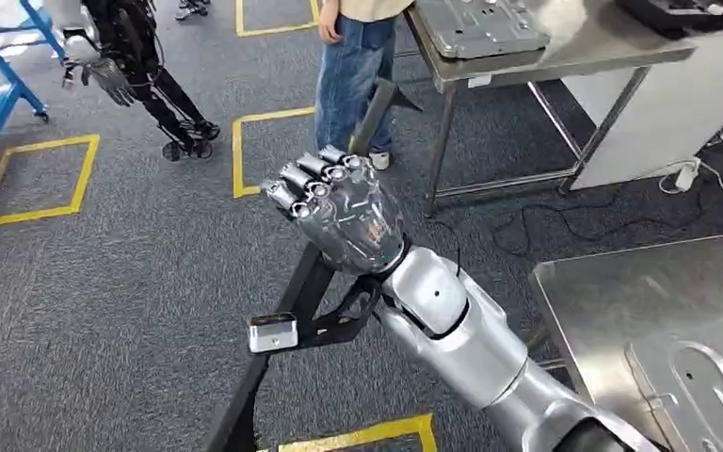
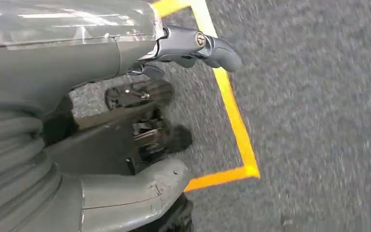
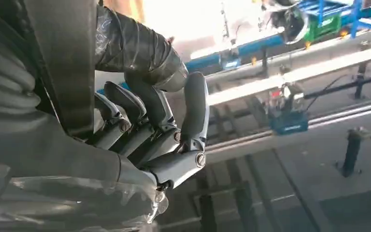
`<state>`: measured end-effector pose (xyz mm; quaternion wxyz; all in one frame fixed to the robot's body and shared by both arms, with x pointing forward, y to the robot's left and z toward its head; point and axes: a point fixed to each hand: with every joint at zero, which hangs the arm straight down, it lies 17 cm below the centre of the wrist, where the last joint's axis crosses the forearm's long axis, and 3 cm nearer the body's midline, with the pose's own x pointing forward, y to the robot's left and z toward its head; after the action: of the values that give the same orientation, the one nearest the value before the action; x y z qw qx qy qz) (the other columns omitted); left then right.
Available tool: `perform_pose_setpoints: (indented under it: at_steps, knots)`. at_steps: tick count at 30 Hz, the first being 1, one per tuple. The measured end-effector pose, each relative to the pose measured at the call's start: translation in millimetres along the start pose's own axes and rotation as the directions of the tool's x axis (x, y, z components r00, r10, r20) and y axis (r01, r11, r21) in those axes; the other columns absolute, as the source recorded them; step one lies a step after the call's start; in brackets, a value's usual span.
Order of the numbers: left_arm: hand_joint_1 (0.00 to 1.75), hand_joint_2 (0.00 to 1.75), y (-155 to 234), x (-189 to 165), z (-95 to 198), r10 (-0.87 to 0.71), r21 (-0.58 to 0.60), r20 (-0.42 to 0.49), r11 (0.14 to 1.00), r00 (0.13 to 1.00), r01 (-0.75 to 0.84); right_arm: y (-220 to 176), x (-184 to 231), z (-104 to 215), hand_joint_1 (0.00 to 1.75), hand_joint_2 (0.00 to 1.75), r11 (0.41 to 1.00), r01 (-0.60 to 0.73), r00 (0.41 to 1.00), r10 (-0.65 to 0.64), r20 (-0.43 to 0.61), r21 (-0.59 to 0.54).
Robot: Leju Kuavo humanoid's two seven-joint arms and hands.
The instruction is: Take the parts from the cabinet and place them on the table.
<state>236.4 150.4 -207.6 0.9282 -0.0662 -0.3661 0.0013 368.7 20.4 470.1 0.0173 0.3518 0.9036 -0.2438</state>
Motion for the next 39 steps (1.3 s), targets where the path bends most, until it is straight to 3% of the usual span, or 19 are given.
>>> perform_pose_setpoints:
  at_steps: [20, 39]
  knots:
    - [0.00, 1.75, 0.1, -0.8, 0.1, -0.001, 0.001, -0.003, 1.000, 1.000, 0.001, 0.4, -4.1, 4.0, 1.75, 1.75, 1.000, -0.010, 1.000, 0.010, -0.007, 0.007]
    - [0.00, 1.75, -1.2, -1.9, 0.8, -0.003, -0.007, -0.004, 1.000, 1.000, 0.003, -16.7, -31.0, -21.1, 1.75, 1.75, 0.992, -0.124, 0.992, 0.124, 0.023, -0.011]
